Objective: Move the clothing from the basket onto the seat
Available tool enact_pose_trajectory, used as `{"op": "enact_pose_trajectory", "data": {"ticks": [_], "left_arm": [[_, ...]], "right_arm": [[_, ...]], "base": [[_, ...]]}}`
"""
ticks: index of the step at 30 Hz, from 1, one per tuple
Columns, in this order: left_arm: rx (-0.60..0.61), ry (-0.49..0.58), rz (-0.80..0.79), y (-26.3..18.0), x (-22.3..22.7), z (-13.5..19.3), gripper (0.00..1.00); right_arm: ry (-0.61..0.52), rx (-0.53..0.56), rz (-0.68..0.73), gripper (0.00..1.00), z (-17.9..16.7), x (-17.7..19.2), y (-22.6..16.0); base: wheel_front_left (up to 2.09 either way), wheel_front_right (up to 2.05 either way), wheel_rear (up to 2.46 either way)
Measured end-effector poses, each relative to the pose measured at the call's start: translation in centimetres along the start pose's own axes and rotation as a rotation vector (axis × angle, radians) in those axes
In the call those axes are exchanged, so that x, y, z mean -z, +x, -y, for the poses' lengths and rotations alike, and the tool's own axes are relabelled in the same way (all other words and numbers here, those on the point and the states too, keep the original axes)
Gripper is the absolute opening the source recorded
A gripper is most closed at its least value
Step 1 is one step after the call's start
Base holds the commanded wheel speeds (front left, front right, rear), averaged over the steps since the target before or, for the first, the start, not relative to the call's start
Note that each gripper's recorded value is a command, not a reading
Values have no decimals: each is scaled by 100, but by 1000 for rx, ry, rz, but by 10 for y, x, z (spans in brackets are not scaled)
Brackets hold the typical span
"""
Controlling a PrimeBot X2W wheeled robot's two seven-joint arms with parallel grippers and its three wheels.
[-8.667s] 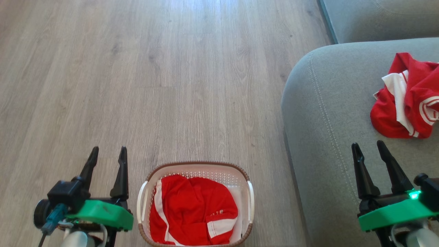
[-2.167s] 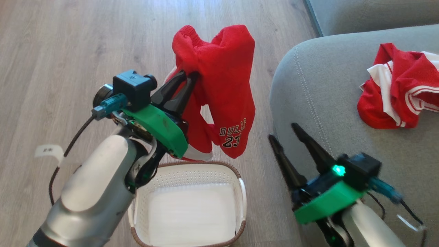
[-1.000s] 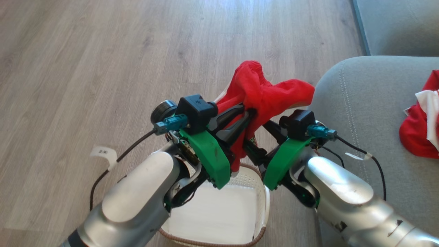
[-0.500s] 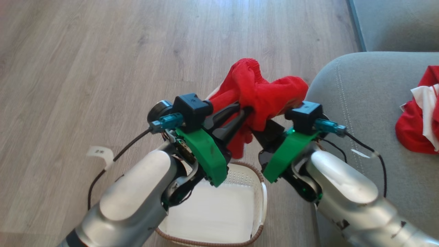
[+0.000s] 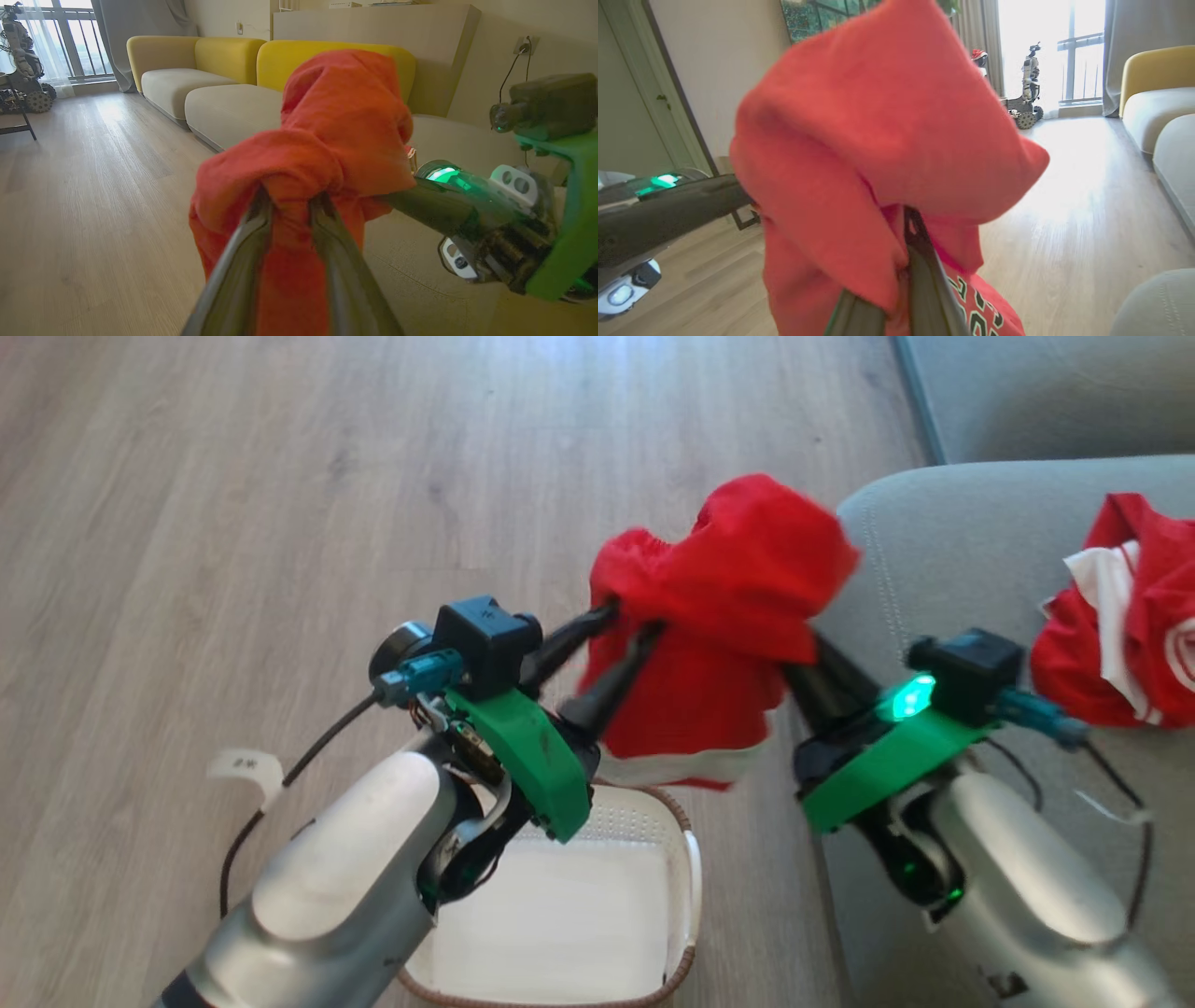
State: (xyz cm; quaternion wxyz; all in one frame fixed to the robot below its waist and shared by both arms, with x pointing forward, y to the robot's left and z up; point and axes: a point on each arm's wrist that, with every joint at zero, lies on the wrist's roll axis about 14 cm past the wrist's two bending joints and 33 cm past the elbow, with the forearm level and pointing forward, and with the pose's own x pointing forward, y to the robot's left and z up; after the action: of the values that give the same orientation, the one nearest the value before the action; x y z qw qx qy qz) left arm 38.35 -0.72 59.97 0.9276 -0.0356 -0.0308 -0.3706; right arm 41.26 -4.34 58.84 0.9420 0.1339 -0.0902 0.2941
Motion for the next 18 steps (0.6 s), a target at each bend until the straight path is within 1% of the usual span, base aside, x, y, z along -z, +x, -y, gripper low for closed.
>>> {"op": "enact_pose_trajectory", "data": {"ticks": [1, 11, 18], "left_arm": [[7, -3, -3, 1, 2, 2, 100], [110, -10, -2, 22, 3, 29, 100], [199, -27, -10, 39, 12, 52, 100]], "right_arm": [[-1, 20, 15, 0, 6, -5, -3], [-48, 189, 122, 0, 54, -42, -43], [-85, 298, 172, 0, 81, -63, -80]], "base": [[0, 0, 0], [0, 0, 0], [0, 0, 0]]}}
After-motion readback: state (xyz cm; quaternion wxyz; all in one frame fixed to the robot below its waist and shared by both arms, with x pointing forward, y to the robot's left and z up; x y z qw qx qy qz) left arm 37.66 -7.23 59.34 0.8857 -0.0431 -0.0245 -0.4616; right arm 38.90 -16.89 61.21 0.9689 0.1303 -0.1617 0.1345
